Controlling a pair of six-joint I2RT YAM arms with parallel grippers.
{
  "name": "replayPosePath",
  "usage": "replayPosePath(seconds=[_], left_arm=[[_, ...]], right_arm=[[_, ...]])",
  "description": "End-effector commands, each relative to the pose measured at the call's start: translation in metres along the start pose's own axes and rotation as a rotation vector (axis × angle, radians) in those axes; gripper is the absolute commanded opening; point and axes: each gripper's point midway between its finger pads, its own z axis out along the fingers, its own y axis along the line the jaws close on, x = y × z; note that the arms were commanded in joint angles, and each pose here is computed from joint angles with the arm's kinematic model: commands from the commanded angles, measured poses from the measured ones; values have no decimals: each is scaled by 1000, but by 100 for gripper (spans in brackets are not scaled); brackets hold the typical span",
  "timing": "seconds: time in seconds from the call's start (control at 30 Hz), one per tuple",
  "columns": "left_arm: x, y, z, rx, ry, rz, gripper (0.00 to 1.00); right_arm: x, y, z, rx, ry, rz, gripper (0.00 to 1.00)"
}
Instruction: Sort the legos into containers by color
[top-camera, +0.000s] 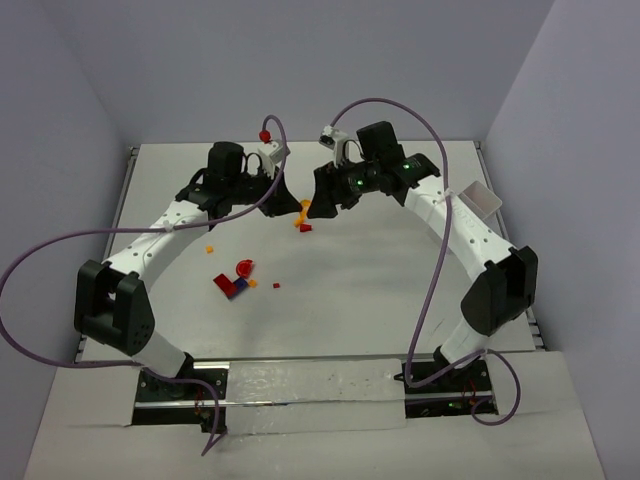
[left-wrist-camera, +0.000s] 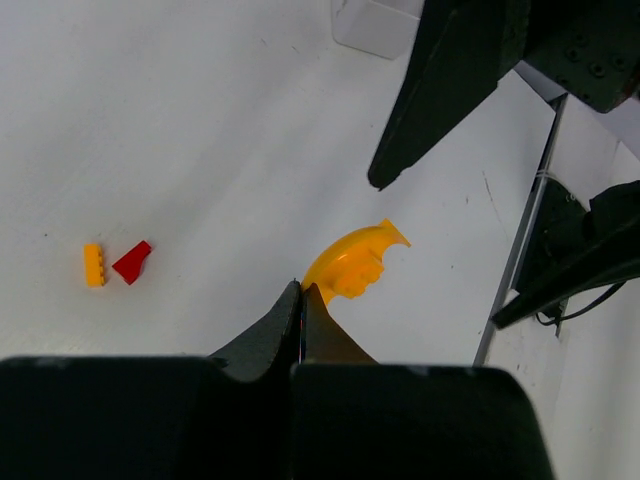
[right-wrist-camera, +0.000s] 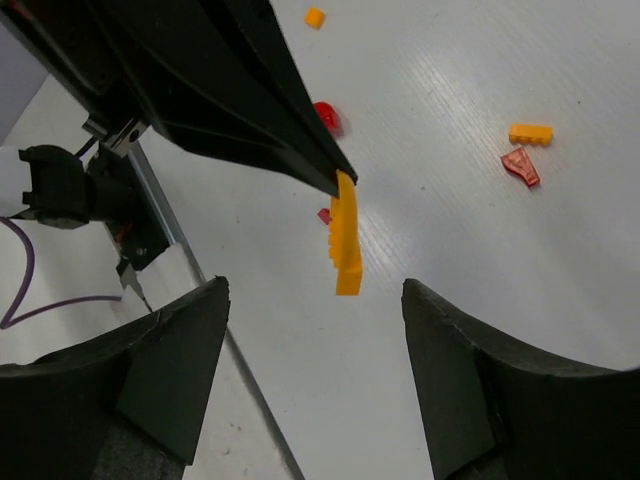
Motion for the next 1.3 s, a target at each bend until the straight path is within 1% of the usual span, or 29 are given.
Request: replayPosePath(seconds=[0.0, 0.17, 0.2, 0.3, 0.33, 0.37, 0.4, 0.43, 0.47, 0.53, 0.57, 0.6, 0.63, 0.77, 0.83, 0.87, 0.9, 1.0, 1.03, 1.1, 1.2, 1.27], left_arm=[[-25, -22, -7, 57, -73, 27, 0], [-27, -27, -9, 82, -78, 35, 0], [-27, -29, -9, 88, -81, 38, 0], [-29, -31, -10, 96, -86, 44, 0], [-29, -31, -10, 98, -86, 45, 0], [-29, -31, -10, 97, -85, 45, 3], [-29, -31, -10, 96, -85, 43, 6], [-29, -30, -10, 93, -85, 43, 15], [-28, -28, -9, 86, -85, 42, 34], [-28, -25, -8, 68, -75, 43, 73], [-28, -22, -8, 52, -69, 43, 90], [-29, -18, -8, 30, -65, 42, 98], [-30, -13, -8, 5, -64, 44, 99], [-43, 1, -20, -84, -107, 105, 99], [-46, 7, -24, -124, -115, 137, 99], [-48, 11, -24, -140, -112, 150, 99], [-48, 13, -23, -147, -108, 154, 99], [-46, 20, -20, -167, -89, 147, 99], [-46, 22, -18, -169, -83, 142, 99], [-46, 24, -16, -178, -80, 140, 99], [-50, 31, -17, -205, -81, 190, 99], [-51, 33, -17, -218, -83, 197, 99]], right_arm=[[-18, -6, 5, 25, -26, -57, 72], [-14, -8, 10, 16, -14, -53, 57], [-14, -8, 11, 15, -14, -53, 51], [-15, -7, 11, 6, -15, -58, 39], [-16, -5, 10, 0, -17, -64, 32], [-16, -4, 9, -5, -18, -68, 22], [-16, -3, 8, -8, -20, -70, 15], [-16, -2, 6, -11, -23, -73, 11], [-16, 0, 3, -15, -25, -77, 2], [-14, 1, -3, -5, -19, -85, 0], [-12, -3, -5, 12, -16, -91, 0], [-11, -7, -9, 32, -11, -97, 0], [-5, -11, -16, 55, 4, -112, 0], [18, -62, -65, 242, 61, -138, 0], [34, -104, -110, 383, 114, -182, 0], [37, -114, -124, 429, 129, -190, 0], [46, -131, -147, 487, 153, -167, 0], [63, -174, -201, 642, 252, -233, 0], [71, -191, -223, 698, 286, -225, 0], [81, -210, -250, 756, 329, -207, 0], [94, -242, -288, 835, 410, -190, 0], [98, -255, -304, 879, 437, -175, 0]])
